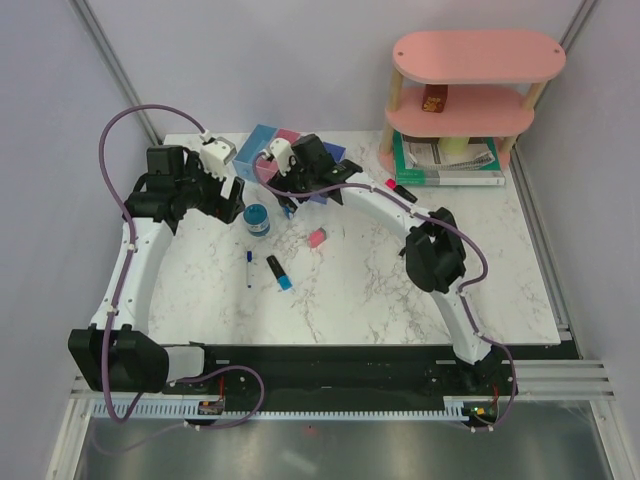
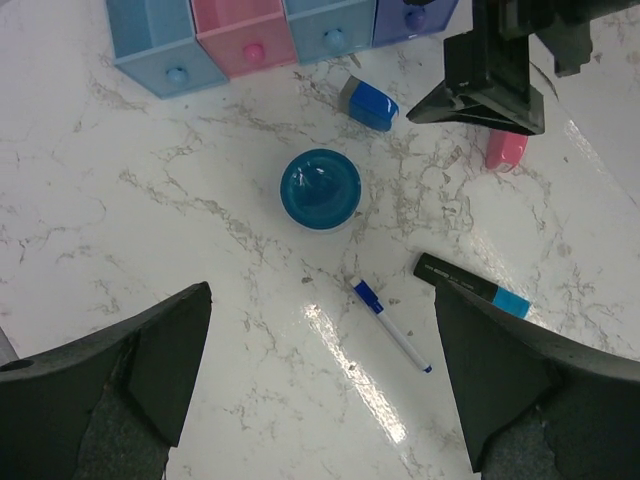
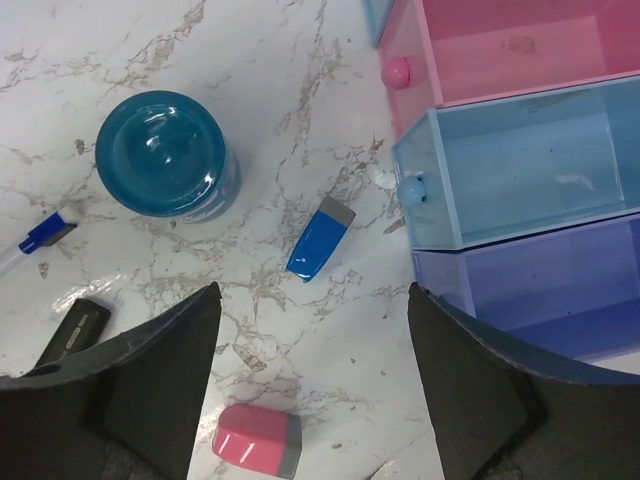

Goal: Sort the stationery into containers
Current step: Pick up the stationery from the center of the board, then move the storage box to the center of the board.

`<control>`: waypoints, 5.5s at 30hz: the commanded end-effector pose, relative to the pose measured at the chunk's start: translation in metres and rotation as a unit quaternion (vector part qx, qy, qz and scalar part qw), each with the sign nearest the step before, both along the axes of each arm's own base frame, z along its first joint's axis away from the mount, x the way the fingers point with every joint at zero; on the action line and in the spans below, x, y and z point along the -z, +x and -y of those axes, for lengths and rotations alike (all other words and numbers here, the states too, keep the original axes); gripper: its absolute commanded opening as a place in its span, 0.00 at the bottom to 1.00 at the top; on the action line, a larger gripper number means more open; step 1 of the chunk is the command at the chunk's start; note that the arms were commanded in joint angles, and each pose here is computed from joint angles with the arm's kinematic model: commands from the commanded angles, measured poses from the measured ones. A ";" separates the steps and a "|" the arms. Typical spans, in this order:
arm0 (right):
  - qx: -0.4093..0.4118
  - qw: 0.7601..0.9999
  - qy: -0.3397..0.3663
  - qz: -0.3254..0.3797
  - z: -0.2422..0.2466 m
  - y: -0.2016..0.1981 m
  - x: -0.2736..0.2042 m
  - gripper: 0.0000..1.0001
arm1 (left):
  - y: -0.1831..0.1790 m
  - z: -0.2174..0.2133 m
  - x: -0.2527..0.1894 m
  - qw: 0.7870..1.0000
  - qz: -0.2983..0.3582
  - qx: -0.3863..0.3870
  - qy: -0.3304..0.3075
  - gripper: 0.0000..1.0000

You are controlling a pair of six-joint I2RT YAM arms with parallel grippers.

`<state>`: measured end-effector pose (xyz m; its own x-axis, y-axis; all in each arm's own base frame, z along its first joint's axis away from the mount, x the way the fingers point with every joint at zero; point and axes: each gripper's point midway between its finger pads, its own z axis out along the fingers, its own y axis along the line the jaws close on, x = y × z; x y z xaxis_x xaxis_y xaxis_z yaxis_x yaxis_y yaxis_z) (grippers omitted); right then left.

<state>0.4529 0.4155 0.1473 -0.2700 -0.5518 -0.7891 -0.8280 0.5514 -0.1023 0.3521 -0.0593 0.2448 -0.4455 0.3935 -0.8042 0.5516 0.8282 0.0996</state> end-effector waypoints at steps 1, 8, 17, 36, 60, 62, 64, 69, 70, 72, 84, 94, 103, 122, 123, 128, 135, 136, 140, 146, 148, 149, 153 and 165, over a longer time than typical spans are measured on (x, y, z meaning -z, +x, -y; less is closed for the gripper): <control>0.043 0.999 -0.002 0.006 0.002 0.022 0.027 0.80 | 0.012 -0.002 -0.011 0.999 0.034 0.003 0.008 1.00; 0.059 0.998 0.009 0.001 -0.007 0.034 0.045 0.73 | 0.010 -0.003 -0.013 0.999 0.046 0.011 0.018 1.00; 0.060 0.998 0.026 -0.022 -0.019 0.031 0.062 0.73 | 0.011 -0.005 -0.007 0.999 0.045 0.011 0.027 1.00; 0.104 0.994 0.027 -0.026 -0.033 0.037 0.097 0.67 | 0.011 -0.008 0.014 0.998 0.036 0.015 0.041 1.00; 0.127 0.991 0.003 0.032 -0.017 0.042 0.081 0.00 | 0.012 -0.009 0.041 0.999 0.013 0.013 0.043 1.00; 0.120 0.992 0.007 0.035 -0.017 0.038 0.070 0.00 | 0.015 -0.013 0.048 0.999 0.004 0.003 0.049 1.00; 0.112 0.993 0.009 0.046 -0.015 0.033 0.053 0.00 | 0.019 -0.018 0.050 0.998 0.004 -0.010 0.055 1.00; 0.111 0.990 0.018 0.079 -0.005 0.031 0.007 0.00 | 0.038 -0.026 0.060 0.997 0.001 -0.047 0.057 1.00; 0.109 0.990 0.018 0.086 -0.004 0.030 -0.001 0.00 | 0.045 -0.028 0.057 0.997 0.007 -0.054 0.057 1.00; 0.112 0.989 0.021 0.098 0.002 0.027 -0.018 0.00 | 0.054 -0.028 0.067 0.997 -0.007 -0.056 0.057 1.00; 0.188 0.964 -0.049 0.184 0.082 0.037 -0.084 0.00 | 0.161 -0.009 0.043 0.998 0.043 -0.038 0.034 0.97; 0.252 0.948 -0.052 0.187 0.151 0.051 -0.112 0.00 | 0.241 0.031 0.055 0.995 0.084 -0.022 0.048 0.90; 0.267 0.944 -0.051 0.186 0.181 0.055 -0.126 0.00 | 0.289 0.027 0.092 0.992 0.089 -0.038 0.081 0.88; 0.255 0.953 -0.046 0.160 0.175 0.052 -0.115 0.00 | 0.273 0.055 0.166 0.995 0.029 0.022 0.094 0.43; 0.253 0.953 -0.045 0.159 0.174 0.051 -0.114 0.00 | 0.268 0.059 0.168 0.996 0.020 0.027 0.086 0.43; 0.251 0.955 -0.041 0.155 0.173 0.052 -0.114 0.00 | 0.242 0.073 0.176 0.997 -0.021 0.039 0.070 0.40; 0.250 0.954 -0.036 0.159 0.173 0.050 -0.122 0.00 | 0.200 0.092 0.191 0.993 -0.095 0.058 0.047 0.27; 0.251 0.954 -0.036 0.159 0.174 0.050 -0.123 0.00 | 0.197 0.094 0.192 0.992 -0.101 0.060 0.045 0.25; 0.248 0.956 -0.034 0.156 0.173 0.047 -0.124 0.00 | 0.178 0.110 0.190 0.989 -0.130 0.070 0.025 0.25; 0.250 0.955 -0.032 0.159 0.174 0.046 -0.129 0.00 | 0.151 0.140 0.185 0.982 -0.167 0.086 0.004 0.25; 0.250 0.954 -0.031 0.160 0.174 0.046 -0.130 0.00 | 0.141 0.151 0.184 0.980 -0.176 0.094 0.005 0.25; 0.250 0.954 -0.029 0.160 0.174 0.046 -0.131 0.00 | 0.138 0.155 0.183 0.979 -0.181 0.094 0.003 0.25; 0.252 0.954 -0.027 0.161 0.174 0.046 -0.133 0.00 | 0.123 0.173 0.178 0.975 -0.196 0.104 -0.006 0.27; 0.264 0.949 -0.025 0.168 0.177 0.049 -0.137 0.00 | 0.130 0.178 0.149 0.982 -0.178 0.060 -0.017 0.56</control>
